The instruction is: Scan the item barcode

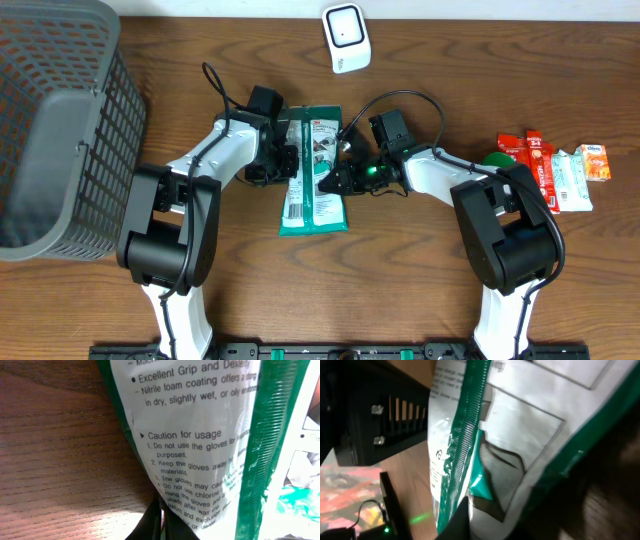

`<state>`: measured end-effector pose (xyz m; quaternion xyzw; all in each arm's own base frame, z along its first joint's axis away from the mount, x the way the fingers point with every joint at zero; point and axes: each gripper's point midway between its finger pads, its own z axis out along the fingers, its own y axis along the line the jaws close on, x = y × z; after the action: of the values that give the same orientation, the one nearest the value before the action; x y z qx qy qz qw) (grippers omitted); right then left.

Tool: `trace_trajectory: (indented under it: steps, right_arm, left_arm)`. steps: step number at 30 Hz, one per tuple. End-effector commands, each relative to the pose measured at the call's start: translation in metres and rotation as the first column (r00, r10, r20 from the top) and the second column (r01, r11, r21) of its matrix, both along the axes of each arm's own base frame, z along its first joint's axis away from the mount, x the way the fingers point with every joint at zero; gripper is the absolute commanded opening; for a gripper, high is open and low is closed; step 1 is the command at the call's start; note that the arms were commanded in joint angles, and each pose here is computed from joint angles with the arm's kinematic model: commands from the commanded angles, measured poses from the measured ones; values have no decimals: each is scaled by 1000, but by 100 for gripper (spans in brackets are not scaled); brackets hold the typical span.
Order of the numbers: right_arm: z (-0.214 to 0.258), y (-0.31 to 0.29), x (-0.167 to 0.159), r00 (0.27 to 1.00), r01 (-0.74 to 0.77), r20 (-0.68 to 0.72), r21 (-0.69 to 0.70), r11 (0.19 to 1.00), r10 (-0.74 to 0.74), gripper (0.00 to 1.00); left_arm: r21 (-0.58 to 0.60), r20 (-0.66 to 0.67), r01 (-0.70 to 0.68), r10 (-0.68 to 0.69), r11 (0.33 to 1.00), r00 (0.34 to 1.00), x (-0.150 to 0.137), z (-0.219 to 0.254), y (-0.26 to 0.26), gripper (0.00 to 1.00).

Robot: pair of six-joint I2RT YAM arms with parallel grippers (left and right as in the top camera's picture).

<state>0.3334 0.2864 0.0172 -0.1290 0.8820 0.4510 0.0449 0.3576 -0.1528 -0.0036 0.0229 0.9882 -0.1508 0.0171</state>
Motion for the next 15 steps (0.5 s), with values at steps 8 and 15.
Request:
trace_trajectory:
  steps: [8, 15]
  right_arm:
    - [-10, -11, -8, 999, -25, -22, -31, 999, 24, 1]
    - [0, -16, -5, 999, -38, -16, 35, 999, 38, 1]
  left_arm:
    - [88, 27, 3, -6, 996, 1000, -9, 5, 12, 8]
    - [86, 187, -32, 15, 996, 982, 3, 65, 18, 13]
